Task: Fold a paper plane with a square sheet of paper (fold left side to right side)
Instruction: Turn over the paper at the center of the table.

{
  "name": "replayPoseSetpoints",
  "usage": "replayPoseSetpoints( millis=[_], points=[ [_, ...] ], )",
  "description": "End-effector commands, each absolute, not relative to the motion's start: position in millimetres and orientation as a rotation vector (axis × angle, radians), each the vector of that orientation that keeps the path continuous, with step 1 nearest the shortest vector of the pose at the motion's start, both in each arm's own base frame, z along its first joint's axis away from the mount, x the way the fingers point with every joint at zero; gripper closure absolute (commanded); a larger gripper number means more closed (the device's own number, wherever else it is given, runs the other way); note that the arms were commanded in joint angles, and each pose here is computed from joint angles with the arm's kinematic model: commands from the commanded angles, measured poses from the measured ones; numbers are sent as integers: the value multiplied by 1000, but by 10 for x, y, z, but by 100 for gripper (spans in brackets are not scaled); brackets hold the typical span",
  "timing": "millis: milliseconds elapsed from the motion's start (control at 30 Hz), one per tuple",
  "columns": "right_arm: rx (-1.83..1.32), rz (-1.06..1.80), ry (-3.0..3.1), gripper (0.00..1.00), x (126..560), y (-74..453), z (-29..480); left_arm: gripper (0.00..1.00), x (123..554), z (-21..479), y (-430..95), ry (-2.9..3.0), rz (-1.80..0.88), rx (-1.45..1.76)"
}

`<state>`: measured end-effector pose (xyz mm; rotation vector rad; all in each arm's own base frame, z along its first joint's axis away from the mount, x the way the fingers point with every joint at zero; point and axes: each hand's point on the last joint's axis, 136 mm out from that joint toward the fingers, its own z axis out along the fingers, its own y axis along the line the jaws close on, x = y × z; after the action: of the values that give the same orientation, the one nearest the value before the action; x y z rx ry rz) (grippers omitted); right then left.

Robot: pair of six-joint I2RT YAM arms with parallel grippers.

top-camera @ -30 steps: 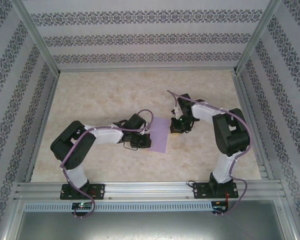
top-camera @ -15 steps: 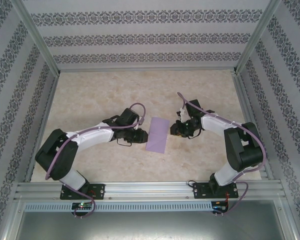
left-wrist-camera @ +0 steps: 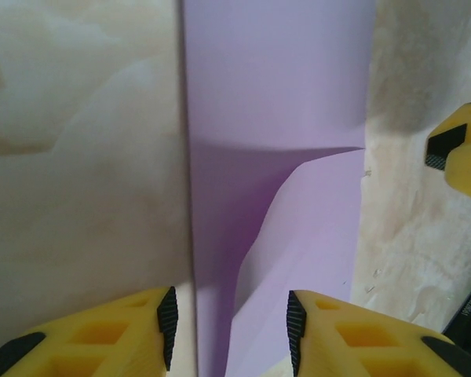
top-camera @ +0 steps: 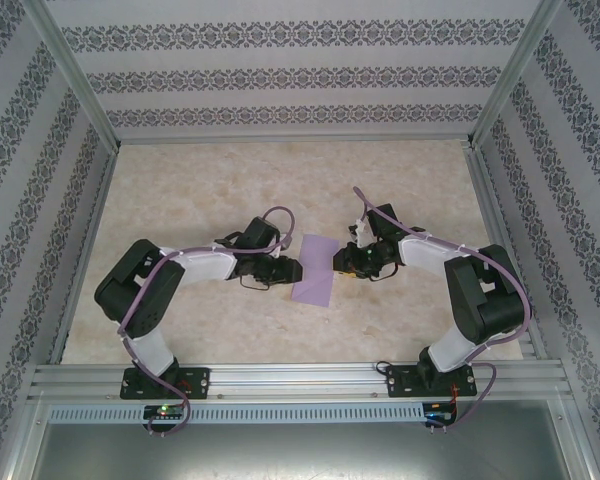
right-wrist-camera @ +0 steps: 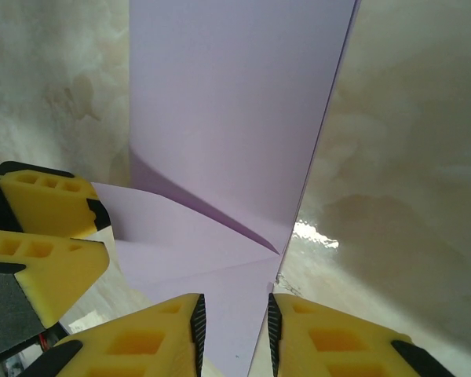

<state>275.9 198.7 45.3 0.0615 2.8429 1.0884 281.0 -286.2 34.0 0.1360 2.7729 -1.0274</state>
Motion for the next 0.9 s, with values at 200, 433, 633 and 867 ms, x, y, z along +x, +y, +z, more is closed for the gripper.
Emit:
replayPoseSetpoints(
  millis=[200, 433, 633, 867],
  points=[
    [51, 1087, 2847, 71, 2730, 1996, 449, 65, 3007, 492, -3042, 2695, -1118, 174],
    [44, 1090, 2842, 71, 2716, 1994, 478, 70, 3040, 440, -3039, 2709, -1090, 180],
    [59, 1158, 2809, 70, 2738, 2049, 534, 94, 3048, 534, -2970, 2683, -1037, 203],
    [91, 1287, 2733, 63, 2803, 2161, 659, 100, 3000, 647, -2791, 2653, -965, 183]
  ],
)
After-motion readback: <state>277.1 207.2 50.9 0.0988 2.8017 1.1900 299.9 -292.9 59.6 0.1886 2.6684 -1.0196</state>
